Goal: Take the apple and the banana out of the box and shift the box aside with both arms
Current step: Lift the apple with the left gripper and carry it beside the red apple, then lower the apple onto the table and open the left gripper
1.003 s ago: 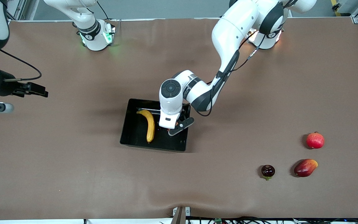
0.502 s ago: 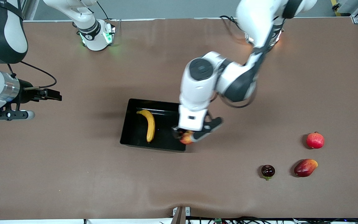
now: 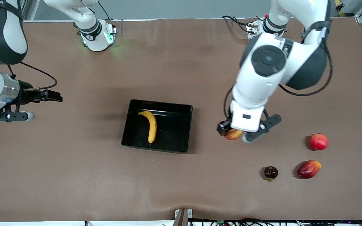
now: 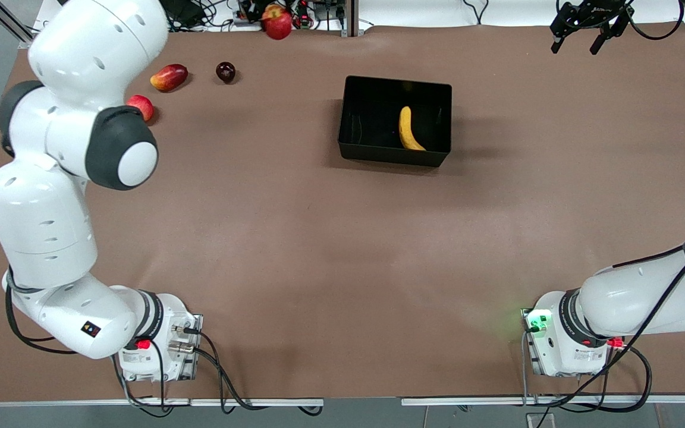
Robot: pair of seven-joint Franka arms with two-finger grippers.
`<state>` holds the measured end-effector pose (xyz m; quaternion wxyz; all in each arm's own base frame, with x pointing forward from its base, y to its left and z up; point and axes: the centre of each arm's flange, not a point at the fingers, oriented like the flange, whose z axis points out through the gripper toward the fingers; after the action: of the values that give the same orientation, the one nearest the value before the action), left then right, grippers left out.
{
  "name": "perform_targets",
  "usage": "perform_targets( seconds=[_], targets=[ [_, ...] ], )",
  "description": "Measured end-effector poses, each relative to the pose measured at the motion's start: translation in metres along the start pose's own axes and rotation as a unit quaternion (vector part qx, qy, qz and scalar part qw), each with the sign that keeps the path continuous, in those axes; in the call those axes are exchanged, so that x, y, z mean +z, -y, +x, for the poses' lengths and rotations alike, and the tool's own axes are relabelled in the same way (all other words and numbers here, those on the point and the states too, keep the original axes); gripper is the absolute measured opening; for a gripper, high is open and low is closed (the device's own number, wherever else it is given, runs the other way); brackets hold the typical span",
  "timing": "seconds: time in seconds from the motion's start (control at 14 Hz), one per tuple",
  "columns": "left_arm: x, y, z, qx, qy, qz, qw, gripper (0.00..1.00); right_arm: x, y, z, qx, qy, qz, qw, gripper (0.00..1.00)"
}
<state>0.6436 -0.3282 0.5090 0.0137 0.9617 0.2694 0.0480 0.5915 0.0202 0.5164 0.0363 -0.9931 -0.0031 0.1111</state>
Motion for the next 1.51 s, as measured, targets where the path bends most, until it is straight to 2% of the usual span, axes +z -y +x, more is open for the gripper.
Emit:
perform_targets(
  seconds=[0.43, 0.65, 0.86, 1.22, 1.51],
  targets=[
    [0.092, 0.092, 0.053, -0.004, 0.066, 0.085, 0.994, 0.76, -0.001, -0.003, 0.0, 0.003, -0.001, 0.0, 1.0, 1.0],
    [0.153, 0.144, 0.08, 0.0, 0.072, 0.105, 0.992, 0.76, -0.001, -0.008, 0.0, 0.007, -0.001, 0.001, 1.0, 1.0],
    [0.199, 0.196, 0.104, 0.001, 0.07, 0.105, 0.992, 0.76, -0.001, -0.006, 0.0, 0.006, -0.001, 0.001, 1.0, 1.0],
    [0.226, 0.251, 0.144, 0.024, 0.063, 0.09, 0.994, 0.76, -0.002, -0.006, 0.0, 0.005, -0.002, 0.001, 1.0, 1.0],
    [0.256, 0.277, 0.172, 0.048, 0.032, 0.068, 0.996, 0.76, -0.003, -0.005, 0.0, 0.004, -0.003, 0.001, 1.0, 1.0]
  ],
)
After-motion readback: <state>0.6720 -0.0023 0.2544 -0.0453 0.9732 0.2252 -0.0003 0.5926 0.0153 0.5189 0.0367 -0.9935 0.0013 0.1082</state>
